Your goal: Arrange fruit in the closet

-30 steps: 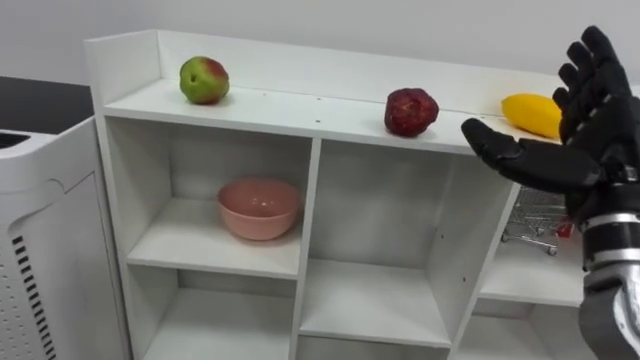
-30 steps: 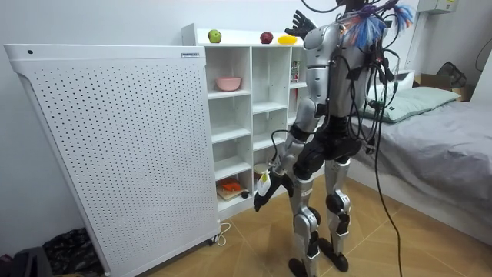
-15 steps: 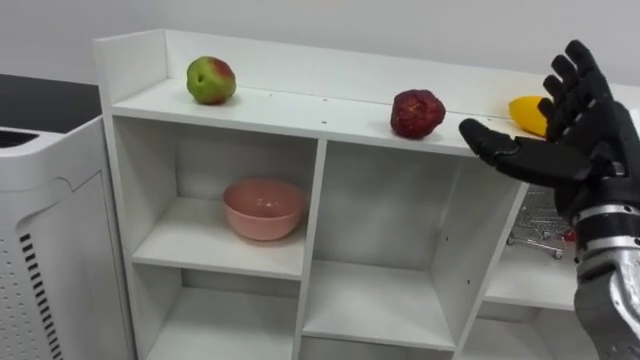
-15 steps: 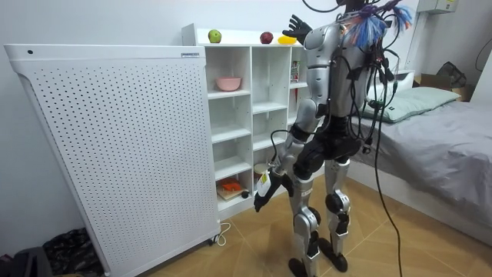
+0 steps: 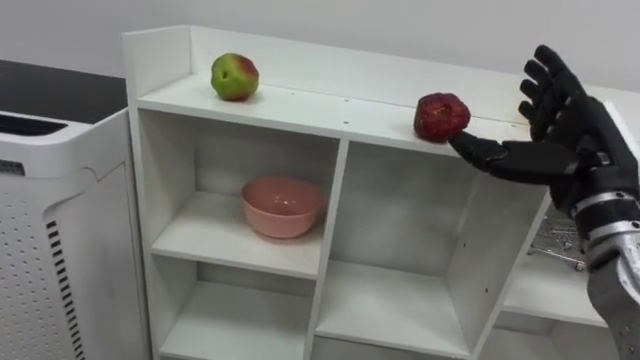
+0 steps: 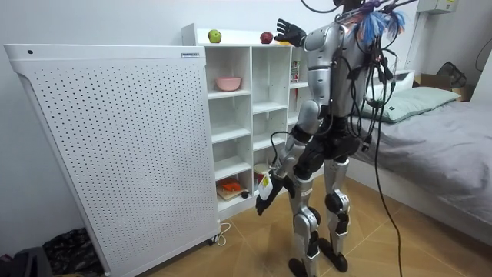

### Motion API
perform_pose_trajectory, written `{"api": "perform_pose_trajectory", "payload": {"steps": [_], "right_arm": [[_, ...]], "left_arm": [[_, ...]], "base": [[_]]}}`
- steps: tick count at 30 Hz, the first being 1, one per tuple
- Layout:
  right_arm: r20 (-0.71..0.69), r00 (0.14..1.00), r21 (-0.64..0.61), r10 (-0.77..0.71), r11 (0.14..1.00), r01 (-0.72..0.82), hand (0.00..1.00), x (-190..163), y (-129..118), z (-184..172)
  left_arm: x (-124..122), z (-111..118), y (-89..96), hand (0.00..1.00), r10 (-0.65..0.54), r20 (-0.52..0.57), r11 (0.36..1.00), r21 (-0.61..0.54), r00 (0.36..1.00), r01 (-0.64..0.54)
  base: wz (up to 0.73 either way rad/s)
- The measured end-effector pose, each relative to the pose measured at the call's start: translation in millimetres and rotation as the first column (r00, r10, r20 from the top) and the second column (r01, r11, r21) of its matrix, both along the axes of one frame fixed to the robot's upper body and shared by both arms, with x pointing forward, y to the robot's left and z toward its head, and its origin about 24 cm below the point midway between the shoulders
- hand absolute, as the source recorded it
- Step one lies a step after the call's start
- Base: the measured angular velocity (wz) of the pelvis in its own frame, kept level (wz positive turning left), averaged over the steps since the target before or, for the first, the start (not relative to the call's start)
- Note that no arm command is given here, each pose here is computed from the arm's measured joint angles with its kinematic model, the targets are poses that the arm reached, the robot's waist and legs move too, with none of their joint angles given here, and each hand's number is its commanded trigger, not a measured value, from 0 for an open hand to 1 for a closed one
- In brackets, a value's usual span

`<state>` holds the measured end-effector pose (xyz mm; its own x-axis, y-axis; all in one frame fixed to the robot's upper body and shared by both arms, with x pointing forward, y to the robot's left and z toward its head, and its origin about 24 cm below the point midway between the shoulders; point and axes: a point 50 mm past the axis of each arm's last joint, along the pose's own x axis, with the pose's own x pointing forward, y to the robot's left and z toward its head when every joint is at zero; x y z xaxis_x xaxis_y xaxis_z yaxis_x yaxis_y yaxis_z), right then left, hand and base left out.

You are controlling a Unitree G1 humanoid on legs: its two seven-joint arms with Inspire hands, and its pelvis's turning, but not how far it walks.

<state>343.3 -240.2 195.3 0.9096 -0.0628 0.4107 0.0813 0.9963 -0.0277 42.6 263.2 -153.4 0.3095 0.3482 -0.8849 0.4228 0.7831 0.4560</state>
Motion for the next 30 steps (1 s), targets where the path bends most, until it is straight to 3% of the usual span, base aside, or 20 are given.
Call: {"api": "perform_pose_trajectory", "payload": {"steps": [8,30], "right_arm": [[-0.052,0.998,-0.101,0.016,0.995,-0.021,0.00,8,-7,0],[-0.159,0.987,-0.122,0.010,0.992,-0.029,0.00,17,-11,-11]], "left_arm": [[1,1,3.8,0.00,0.004,0.001,1.000,0.004,1.000,-0.004],[1,2,9.0,0.00,0.021,-0.030,0.999,0.034,0.999,-0.020]], "base": [[0.04],[0.03]]}}
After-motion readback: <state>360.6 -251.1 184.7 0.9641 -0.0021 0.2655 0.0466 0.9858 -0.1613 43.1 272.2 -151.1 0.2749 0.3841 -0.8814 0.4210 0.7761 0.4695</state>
